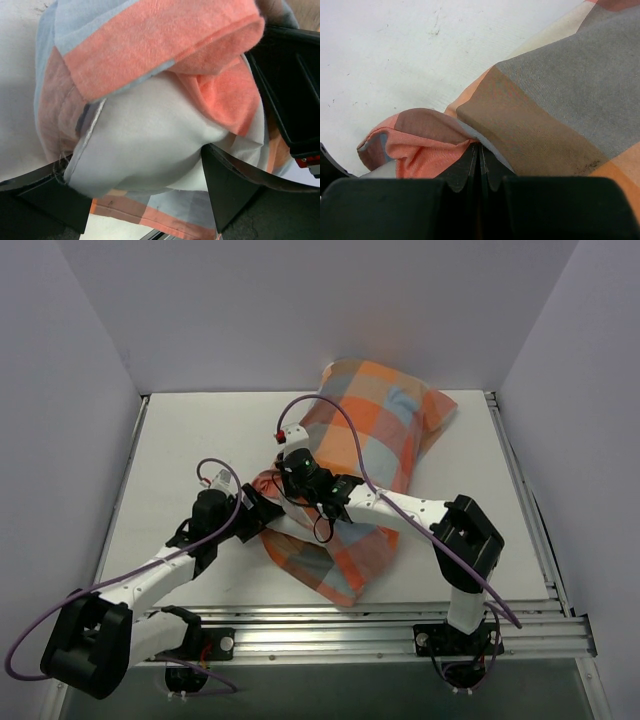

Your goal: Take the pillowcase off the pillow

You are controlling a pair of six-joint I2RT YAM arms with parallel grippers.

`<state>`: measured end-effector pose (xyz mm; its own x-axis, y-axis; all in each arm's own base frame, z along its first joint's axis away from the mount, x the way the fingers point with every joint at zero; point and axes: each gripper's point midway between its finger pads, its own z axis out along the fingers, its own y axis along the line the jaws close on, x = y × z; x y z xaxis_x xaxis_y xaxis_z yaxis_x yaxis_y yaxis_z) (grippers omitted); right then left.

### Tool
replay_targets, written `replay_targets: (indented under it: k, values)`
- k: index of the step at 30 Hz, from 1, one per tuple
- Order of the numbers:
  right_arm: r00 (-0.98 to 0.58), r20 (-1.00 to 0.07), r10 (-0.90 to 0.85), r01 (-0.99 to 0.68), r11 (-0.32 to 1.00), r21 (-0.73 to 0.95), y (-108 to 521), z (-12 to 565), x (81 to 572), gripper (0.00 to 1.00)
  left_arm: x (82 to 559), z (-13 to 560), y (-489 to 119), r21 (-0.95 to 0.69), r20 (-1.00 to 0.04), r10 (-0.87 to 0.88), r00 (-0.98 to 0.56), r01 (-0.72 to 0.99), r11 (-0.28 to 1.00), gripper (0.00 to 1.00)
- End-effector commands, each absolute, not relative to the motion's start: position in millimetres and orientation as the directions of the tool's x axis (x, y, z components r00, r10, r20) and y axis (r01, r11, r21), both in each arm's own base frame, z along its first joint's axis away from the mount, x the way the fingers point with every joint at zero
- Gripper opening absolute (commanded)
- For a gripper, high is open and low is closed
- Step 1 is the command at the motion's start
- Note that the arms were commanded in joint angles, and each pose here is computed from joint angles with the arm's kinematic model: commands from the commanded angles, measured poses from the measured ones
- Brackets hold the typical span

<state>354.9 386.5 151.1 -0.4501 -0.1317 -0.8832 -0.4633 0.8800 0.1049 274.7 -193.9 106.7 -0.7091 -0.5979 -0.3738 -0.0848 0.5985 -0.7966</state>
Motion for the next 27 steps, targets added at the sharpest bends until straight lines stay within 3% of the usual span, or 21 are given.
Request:
replay_targets:
  k: [1,7,11,12,14,20,27]
  values:
    - [-0.427,-0.899,-0.098,-0.435,0.894,0.109,374.9,169.9,362.4,0.0,292.6,135.7,-206.7,-0.828,-0.427,-0.598,-0.679,0.027,0.561,0.88]
    - [-0.437,-0.892,-0.117,-0.406,0.911,0.08,366.4,155.5,366.4,0.0,287.7,167.6,-221.3,-0.883,-0.391,-0.612,-0.687,0.09,0.461,0.83]
    - [-0.451,-0.884,-0.12,-0.378,0.923,0.067,356.5,145.9,372.7,0.0,282.0,194.7,-224.2,-0.897,-0.388,-0.622,-0.68,0.124,0.424,0.45]
    - [-0.454,-0.883,-0.121,-0.371,0.926,0.064,353.5,145.1,374.5,0.0,279.3,207.2,-222.9,-0.899,-0.398,-0.626,-0.67,0.147,0.413,0.27]
    - [-0.453,-0.884,-0.121,-0.356,0.933,0.055,347.0,146.6,379.3,0.0,275.7,217.8,-221.3,-0.897,-0.402,-0.626,-0.668,0.152,0.414,0.03]
    - [-0.446,-0.89,-0.101,-0.241,0.97,0.011,309.0,166.5,414.2,0.0,247.1,258.1,-222.6,-0.907,-0.404,-0.588,-0.701,0.222,0.358,0.02]
    - [-0.508,-0.86,-0.035,0.03,0.998,-0.058,213.8,154.3,455.6,0.0,207.6,305.5,-215.2,-0.89,-0.455,-0.548,-0.702,0.337,0.308,0.02]
